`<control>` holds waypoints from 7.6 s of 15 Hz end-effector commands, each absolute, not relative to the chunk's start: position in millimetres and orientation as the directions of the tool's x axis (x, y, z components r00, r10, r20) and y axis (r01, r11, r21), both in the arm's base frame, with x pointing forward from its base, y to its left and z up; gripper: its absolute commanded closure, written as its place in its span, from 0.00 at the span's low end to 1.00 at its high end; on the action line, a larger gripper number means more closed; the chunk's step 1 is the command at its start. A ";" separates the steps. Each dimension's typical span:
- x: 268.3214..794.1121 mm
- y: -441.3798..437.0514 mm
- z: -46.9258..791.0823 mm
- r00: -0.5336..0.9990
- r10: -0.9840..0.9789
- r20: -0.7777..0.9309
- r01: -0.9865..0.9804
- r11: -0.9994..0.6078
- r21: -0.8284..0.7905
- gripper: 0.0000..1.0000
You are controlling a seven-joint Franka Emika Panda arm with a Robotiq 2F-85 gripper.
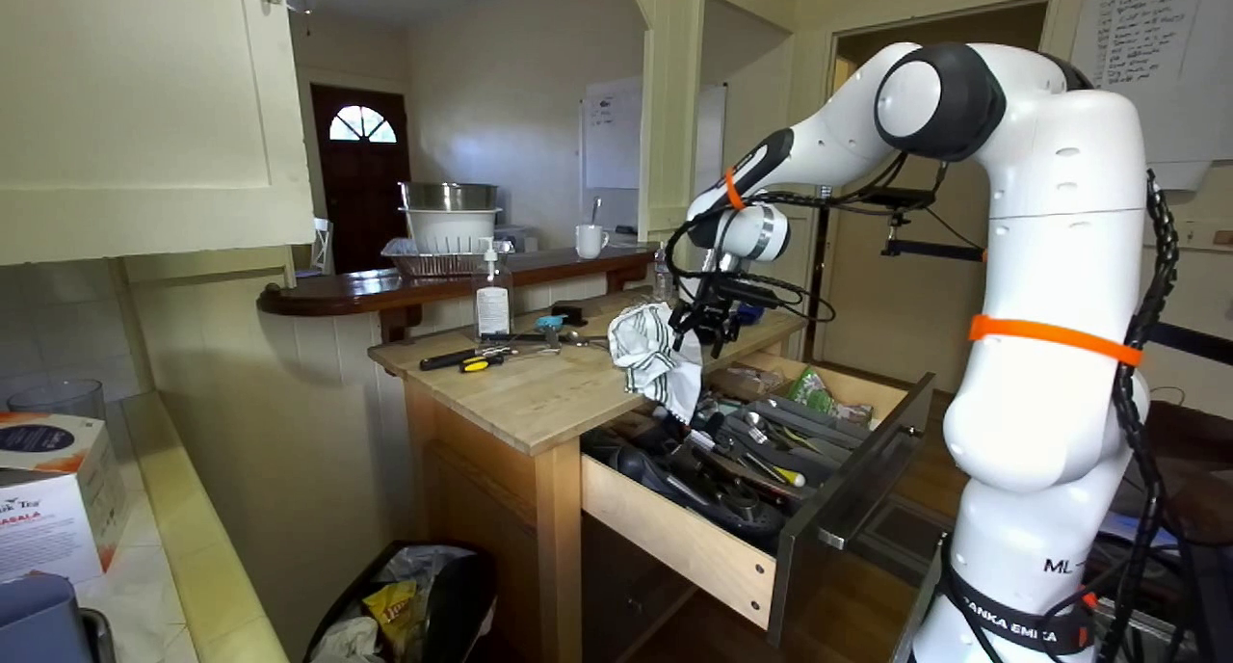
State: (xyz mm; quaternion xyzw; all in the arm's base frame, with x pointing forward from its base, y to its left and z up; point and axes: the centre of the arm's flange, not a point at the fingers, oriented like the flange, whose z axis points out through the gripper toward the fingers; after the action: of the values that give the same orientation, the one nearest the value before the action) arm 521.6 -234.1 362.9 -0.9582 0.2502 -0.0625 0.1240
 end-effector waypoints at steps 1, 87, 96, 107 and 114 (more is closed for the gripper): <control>525.5 -219.4 363.4 0.865 -0.501 0.000 -0.452 -0.779 -0.434 0.00; 644.6 -128.7 361.7 0.928 -0.176 0.329 -0.202 -0.978 0.045 0.00; 643.6 -94.0 365.5 0.938 -0.152 0.310 -0.166 -0.986 0.021 0.00; 627.2 -30.3 362.3 0.969 -0.074 0.236 -0.119 -0.976 0.183 0.00; 606.5 8.3 345.9 0.988 -0.027 0.149 -0.049 -0.988 0.144 0.00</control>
State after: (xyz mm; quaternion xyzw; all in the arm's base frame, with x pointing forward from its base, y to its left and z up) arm 623.7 2.8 348.3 -0.9923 0.0242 -0.0939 -0.0773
